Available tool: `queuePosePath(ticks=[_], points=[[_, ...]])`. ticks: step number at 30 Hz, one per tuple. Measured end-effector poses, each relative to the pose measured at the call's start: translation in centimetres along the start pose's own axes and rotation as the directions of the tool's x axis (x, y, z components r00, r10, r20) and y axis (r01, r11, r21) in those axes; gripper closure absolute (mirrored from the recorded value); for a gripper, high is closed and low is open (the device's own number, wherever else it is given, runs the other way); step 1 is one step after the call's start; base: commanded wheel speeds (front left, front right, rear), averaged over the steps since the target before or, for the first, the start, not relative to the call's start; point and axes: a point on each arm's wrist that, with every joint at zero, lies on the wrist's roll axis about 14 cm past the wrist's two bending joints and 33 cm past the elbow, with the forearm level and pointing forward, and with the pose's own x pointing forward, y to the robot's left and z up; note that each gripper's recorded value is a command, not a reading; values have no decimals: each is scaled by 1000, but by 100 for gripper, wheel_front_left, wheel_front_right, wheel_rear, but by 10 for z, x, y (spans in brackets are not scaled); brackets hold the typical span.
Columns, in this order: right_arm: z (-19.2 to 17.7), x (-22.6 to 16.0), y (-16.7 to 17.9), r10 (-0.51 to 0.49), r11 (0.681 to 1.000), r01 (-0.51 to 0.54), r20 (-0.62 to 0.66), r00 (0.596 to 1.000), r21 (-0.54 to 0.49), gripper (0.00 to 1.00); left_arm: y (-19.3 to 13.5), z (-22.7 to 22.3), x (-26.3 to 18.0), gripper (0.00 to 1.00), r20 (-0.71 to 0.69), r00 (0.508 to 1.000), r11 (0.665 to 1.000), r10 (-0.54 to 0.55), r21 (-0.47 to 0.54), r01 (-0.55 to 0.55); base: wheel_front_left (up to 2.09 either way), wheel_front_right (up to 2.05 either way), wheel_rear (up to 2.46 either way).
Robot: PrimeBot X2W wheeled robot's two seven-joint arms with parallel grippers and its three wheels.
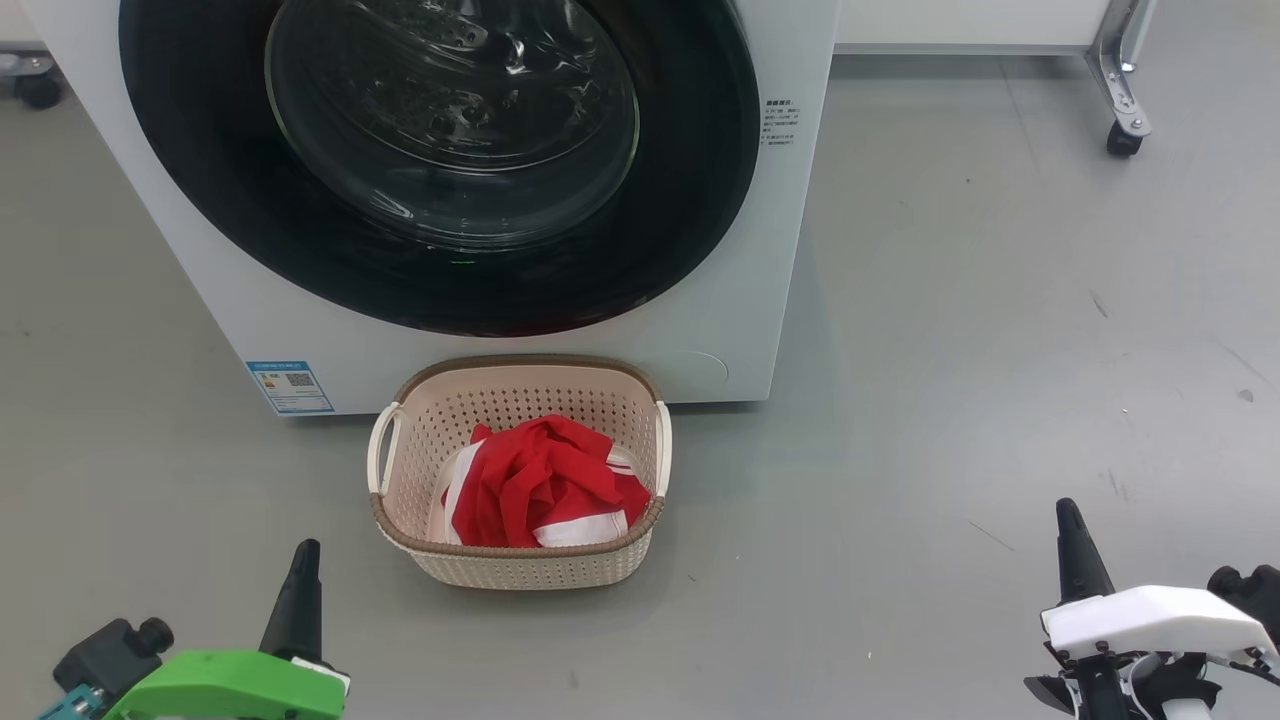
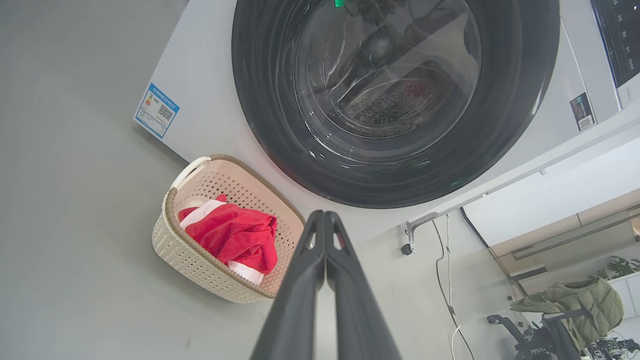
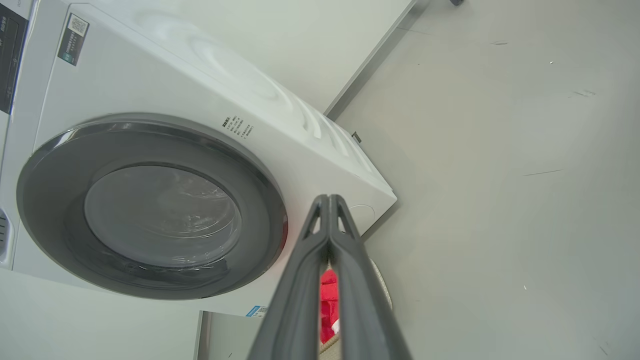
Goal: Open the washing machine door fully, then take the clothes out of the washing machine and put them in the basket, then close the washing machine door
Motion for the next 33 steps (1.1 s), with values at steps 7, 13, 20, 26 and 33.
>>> queuePosePath(ticks=[7,13,20,26,33], points=[[4,2,-2,-1,997,1,-1,1000,76,100,2,4,3,100,6,1000,997,2,-73,-2,0,0,0],[8,4,-2,3,990,-3,1,1000,143,100,3,7,4,100,10,1000,991,3,-135,-2,0,0,0],[15,7,-1,12,976,-15,13,1000,219,100,4,13,6,100,17,1000,979,2,-206,1,0,0,0],[18,7,-2,13,958,-17,15,1000,285,100,5,17,8,100,25,1000,963,-1,-268,7,0,0,0],[24,9,-1,24,934,-32,25,999,356,100,6,21,10,100,33,999,941,-5,-338,16,0,0,0]])
